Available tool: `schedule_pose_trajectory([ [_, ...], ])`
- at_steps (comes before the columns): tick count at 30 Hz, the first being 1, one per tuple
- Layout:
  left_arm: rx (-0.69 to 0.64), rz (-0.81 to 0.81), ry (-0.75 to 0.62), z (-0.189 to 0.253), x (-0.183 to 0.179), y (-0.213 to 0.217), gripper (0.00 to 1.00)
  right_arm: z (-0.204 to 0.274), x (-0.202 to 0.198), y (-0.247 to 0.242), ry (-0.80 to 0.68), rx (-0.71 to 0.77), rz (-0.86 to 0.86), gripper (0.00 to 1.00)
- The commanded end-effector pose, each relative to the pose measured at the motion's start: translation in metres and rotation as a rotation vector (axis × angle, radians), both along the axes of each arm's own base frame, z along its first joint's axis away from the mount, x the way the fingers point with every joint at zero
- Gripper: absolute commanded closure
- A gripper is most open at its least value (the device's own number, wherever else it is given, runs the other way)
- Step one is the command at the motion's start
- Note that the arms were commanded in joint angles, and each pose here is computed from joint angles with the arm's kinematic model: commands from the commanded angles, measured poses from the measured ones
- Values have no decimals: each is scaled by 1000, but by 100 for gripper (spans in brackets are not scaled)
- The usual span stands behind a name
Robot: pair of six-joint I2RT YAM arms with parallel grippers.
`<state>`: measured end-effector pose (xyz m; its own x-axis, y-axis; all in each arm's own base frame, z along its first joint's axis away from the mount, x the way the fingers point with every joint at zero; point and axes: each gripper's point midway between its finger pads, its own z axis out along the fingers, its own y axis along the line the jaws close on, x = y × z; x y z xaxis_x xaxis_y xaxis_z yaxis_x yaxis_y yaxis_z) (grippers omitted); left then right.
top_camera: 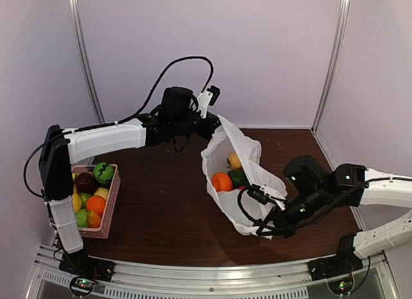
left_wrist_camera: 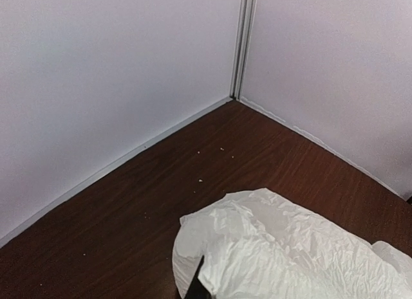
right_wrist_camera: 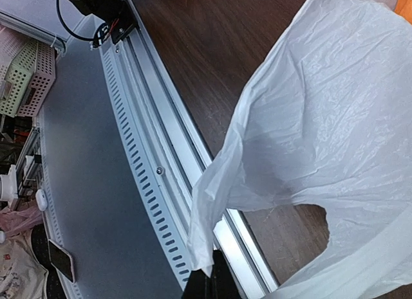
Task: Untie the knot of the plastic bag and take out the fruit
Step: Open the bag opening for the takeout bag.
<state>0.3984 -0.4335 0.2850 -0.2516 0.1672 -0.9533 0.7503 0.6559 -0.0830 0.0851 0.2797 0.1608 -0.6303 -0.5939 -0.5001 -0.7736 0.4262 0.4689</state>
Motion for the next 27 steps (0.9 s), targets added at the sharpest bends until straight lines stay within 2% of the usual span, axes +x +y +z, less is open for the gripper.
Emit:
schedule_pose_trajectory([
  [1,-71,135,-64,22,46,24,100,-13,-38,-20,152,-63,50,100],
  [7,-65,52,-28,12,37,13,100,14,-23,-2,84,44,10,100],
  [9,-66,16,-15,14,30,10,97,35,-12,7,31,105,-23,90],
  [10,-66,5,-8,16,27,10,89,48,-6,11,1,139,-42,83],
  [12,-56,-18,16,19,17,14,62,72,5,14,-59,188,-79,60],
  [14,-58,-36,35,24,7,18,37,94,16,14,-117,220,-123,43],
  [16,-57,-36,60,26,-4,26,23,113,26,13,-173,237,-159,31],
  [20,-57,-4,126,23,-23,49,10,135,56,4,-292,192,-289,22],
  [24,-56,18,221,7,-48,70,3,136,87,2,-372,89,-403,22],
  [27,-77,12,317,-6,-68,79,3,131,104,8,-408,40,-448,22],
])
